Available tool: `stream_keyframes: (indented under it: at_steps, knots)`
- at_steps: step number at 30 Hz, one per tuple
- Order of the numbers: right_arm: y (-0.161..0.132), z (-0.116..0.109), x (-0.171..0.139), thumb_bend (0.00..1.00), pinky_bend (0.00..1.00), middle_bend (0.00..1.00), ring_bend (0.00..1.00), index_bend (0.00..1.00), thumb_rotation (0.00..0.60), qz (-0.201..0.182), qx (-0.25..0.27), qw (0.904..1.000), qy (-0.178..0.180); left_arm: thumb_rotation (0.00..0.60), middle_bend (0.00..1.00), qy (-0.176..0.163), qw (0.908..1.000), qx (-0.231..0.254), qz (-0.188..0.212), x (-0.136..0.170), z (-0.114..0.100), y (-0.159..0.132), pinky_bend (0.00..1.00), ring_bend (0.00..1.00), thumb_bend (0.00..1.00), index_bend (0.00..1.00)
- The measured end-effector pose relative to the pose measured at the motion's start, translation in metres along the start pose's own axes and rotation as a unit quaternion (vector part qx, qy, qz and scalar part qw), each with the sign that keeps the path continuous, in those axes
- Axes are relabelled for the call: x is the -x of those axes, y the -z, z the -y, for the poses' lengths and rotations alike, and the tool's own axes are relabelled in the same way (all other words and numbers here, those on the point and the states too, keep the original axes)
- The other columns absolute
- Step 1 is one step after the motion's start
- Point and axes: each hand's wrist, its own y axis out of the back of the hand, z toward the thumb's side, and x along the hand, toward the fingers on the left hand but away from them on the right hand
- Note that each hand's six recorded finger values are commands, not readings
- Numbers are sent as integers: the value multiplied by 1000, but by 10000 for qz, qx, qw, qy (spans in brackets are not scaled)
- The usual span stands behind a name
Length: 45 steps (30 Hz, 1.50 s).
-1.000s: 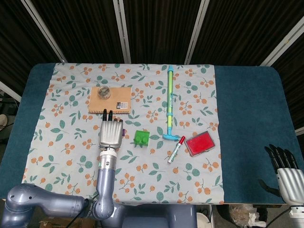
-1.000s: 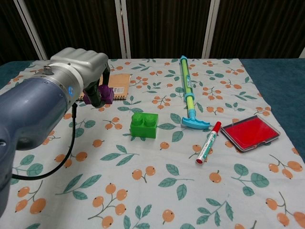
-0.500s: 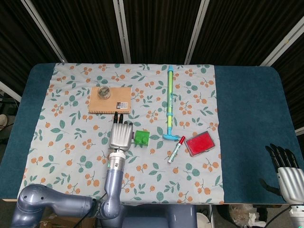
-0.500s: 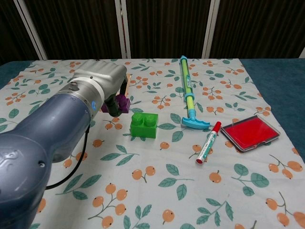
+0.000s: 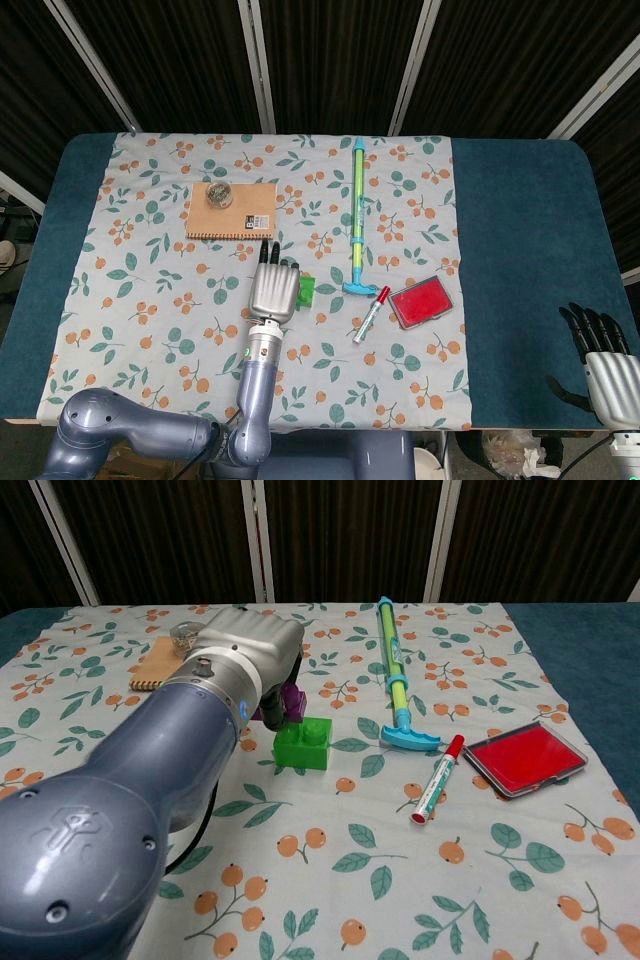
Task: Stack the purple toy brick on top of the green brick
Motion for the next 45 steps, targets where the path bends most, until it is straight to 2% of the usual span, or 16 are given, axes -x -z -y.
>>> stream_keyframes:
  at_steps: [25, 38, 45]
  knots:
    - [5, -2, 1, 222, 0, 64, 0, 0, 600, 53, 39, 10000, 18, 600, 495, -43, 9999, 118, 118, -4, 17, -19, 0, 103, 381, 524]
    - [5, -2, 1, 221, 0, 64, 0, 0, 600, 43, 65, 10000, 11, 600, 485, -239, 9992, 278, 188, -3, 11, -27, 0, 102, 378, 526]
    - [6, -3, 1, 221, 0, 64, 0, 0, 600, 70, 87, 9999, 27, 600, 485, -163, 9995, 199, 163, -3, 20, -25, 0, 102, 377, 525]
